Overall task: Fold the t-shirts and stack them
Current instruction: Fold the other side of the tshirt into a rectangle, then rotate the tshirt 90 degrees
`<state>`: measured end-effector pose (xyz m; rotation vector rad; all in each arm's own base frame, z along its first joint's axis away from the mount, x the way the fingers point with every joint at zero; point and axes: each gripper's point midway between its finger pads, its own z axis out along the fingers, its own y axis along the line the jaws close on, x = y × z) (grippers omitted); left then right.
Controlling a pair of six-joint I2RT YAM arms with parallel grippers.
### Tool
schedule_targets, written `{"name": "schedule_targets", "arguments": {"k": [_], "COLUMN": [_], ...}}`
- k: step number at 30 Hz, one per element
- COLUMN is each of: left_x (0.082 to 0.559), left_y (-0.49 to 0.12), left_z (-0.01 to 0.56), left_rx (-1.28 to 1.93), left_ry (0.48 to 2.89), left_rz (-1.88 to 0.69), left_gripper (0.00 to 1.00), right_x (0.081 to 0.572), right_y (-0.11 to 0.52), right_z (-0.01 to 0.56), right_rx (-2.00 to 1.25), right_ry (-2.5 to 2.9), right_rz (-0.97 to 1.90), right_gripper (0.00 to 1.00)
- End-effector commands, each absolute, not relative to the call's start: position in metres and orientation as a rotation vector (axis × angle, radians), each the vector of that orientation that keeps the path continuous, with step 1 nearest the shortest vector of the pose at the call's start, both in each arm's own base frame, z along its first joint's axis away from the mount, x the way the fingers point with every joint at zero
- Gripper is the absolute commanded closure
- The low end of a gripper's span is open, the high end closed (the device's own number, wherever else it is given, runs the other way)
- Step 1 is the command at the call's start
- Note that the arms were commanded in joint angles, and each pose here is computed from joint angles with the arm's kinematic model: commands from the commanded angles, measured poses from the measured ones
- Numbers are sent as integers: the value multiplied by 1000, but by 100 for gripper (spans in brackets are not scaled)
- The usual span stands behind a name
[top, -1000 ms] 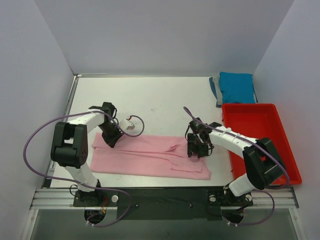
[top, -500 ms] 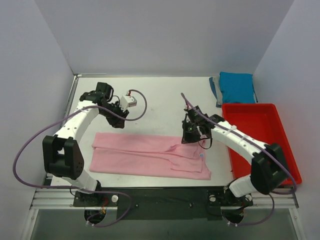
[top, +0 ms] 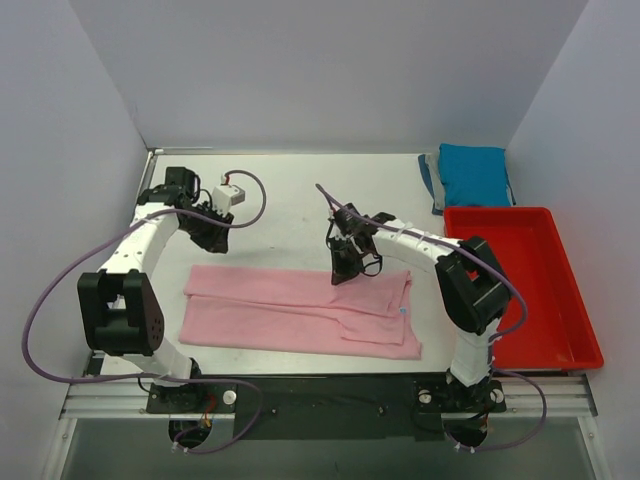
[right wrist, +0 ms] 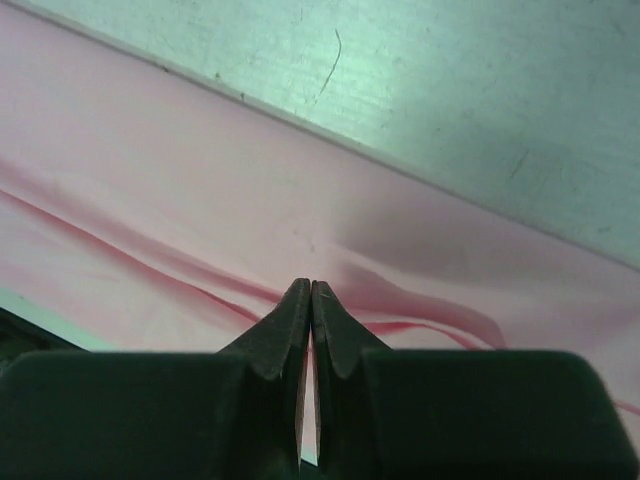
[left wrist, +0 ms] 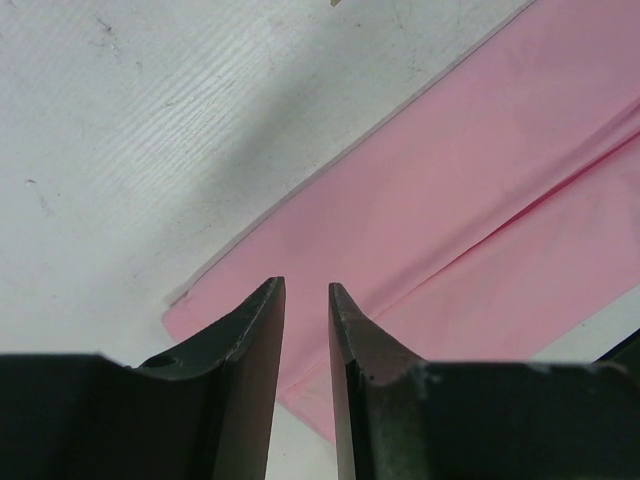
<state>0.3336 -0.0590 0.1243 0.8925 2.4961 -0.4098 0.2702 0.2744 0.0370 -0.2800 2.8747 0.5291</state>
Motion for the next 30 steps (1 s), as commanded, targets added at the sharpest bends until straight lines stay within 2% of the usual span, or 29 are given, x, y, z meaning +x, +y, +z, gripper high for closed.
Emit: {"name": "schedule_targets", "arguments": {"k": [1, 4, 8, 12, 18, 23, 25, 30], "left_x": [337, 340, 349, 353, 353, 350, 349, 340], "left_y": [-55, -46, -30, -16, 15, 17, 17, 21], "left_z": [137, 135, 139, 124, 93, 87, 90, 87], "left_rx": [894, 877, 825, 821, 771, 770, 777, 821], "left_ry": [2439, 2447, 2445, 2499, 2610, 2626, 2621, 2621], "left_rz": [-358, -315, -279, -203, -90, -102, -95, -61], "left_gripper": [66, 66, 66, 68, 74, 74, 74, 74], "right_x": [264, 266, 289, 283, 249, 245, 248, 312], "right_y": [275, 276, 269, 233, 137, 109, 101, 95], "right_z": [21, 27, 82, 92, 46, 11, -1, 0], "right_rx": [-317, -362, -381, -262, 45, 129, 161, 193], "right_ry": [2943, 2934, 2765, 2765, 2894, 2992, 3041, 3052], "right_rz": [506, 506, 459, 385, 134, 52, 2, -62], "right_gripper": [100, 100, 100, 100, 100, 100, 100, 100]}}
